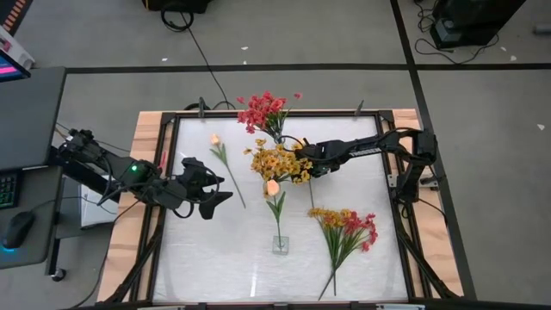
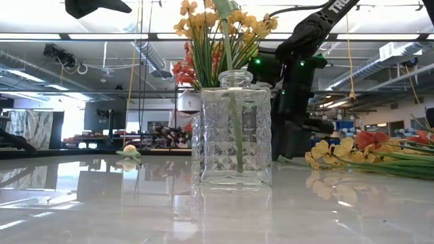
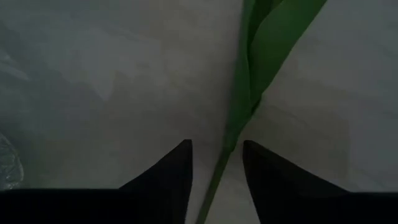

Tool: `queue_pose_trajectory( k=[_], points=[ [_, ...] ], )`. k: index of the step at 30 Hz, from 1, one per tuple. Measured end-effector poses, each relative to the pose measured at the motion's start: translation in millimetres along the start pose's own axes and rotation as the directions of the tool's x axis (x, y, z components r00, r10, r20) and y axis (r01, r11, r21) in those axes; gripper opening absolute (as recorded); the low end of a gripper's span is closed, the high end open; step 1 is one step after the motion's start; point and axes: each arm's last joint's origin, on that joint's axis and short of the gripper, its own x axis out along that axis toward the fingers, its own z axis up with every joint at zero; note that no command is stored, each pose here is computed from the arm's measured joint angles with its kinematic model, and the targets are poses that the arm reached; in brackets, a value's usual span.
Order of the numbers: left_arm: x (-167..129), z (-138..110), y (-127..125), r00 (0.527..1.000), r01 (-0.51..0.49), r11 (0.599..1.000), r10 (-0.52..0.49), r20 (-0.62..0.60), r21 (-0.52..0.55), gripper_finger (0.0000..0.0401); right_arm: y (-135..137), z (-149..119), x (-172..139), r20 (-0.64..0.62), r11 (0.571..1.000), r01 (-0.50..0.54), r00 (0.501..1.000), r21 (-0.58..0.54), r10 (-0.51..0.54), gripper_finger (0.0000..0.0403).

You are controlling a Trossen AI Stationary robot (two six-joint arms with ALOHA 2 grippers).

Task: Sort flowers into vase by color
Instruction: Put the right orange flower into the bottom transparent vase

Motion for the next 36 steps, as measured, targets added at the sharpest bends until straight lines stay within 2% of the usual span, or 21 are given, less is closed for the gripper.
queue_pose_trajectory(
  k=[19, 29, 36],
  points=[
    [0.0, 0.1, 0.0, 1.0, 0.0, 1.0, 0.0, 0.0, 0.0, 0.0327, -0.7, -0.6, 0.3, -0.011, 1.0, 0.003, 1.0, -0.023, -0.003, 0.007],
    [0.0, 0.0, 0.0, 1.0, 0.0, 1.0, 0.0, 0.0, 0.0, 0.0327, -0.4, -0.9, 0.3, -0.028, 0.999, -0.009, 1.0, -0.037, 0.008, 0.0013],
    [0.0, 0.1, 0.0, 1.0, 0.0, 1.0, 0.0, 0.0, 0.0, 0.0327, -0.4, -1.0, 0.3, -0.03, 0.999, -0.01, 1.0, -0.041, 0.009, 0.0008]
  ],
)
